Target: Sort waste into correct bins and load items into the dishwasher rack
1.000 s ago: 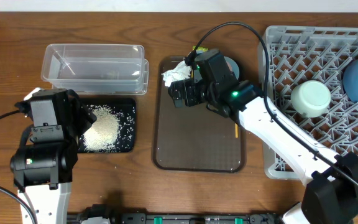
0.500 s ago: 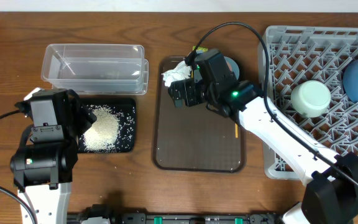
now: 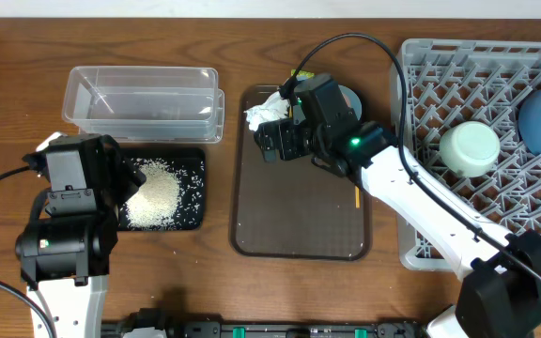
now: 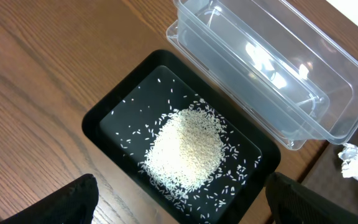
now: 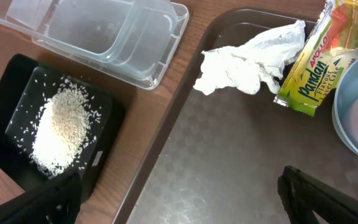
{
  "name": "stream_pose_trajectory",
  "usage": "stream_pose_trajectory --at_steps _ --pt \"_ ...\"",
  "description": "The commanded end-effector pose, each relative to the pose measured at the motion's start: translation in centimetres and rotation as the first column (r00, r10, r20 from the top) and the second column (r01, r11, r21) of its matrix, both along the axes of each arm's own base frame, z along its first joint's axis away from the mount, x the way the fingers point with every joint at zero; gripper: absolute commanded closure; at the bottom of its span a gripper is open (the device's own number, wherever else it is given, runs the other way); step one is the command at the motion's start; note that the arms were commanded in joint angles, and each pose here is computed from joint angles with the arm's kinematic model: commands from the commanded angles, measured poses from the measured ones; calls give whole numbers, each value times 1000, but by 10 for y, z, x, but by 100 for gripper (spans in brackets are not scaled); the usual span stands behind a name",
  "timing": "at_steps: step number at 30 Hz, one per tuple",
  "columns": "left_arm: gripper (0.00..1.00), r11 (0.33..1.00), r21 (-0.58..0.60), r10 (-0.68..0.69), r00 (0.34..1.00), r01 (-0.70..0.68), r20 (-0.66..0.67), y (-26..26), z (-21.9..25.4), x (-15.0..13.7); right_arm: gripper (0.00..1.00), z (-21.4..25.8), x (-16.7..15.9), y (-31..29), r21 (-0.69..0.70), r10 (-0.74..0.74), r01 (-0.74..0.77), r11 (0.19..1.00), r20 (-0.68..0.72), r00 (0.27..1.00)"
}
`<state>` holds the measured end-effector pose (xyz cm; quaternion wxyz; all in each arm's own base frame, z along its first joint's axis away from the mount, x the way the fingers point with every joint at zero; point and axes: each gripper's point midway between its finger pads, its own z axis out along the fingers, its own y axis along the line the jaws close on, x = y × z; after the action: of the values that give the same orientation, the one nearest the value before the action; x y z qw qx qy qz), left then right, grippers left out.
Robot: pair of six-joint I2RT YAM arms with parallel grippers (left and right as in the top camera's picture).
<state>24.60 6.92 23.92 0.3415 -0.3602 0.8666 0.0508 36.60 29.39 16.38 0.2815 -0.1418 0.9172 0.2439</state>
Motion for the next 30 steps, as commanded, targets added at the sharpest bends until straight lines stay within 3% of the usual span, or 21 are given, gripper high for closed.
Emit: stream_pose_trajectory --at_steps 1,8,17,24,30 --pt "12 1000 8 3 1000 -3 1 2 3 1 1 2 -6 9 25 23 -22 999 -11 1000" --pt "12 1000 8 3 1000 -3 1 2 3 1 1 4 -14 17 54 62 -60 997 -29 998" --pt "12 1000 8 3 1000 -3 1 2 3 1 1 15 36 -28 -151 -64 94 984 191 979" --pt "12 1000 8 3 1000 -3 1 2 3 1 1 42 68 -70 -187 -135 154 970 112 984" --pt "12 1000 8 3 1000 -3 1 2 3 1 5 14 85 -72 -256 -123 127 958 33 992"
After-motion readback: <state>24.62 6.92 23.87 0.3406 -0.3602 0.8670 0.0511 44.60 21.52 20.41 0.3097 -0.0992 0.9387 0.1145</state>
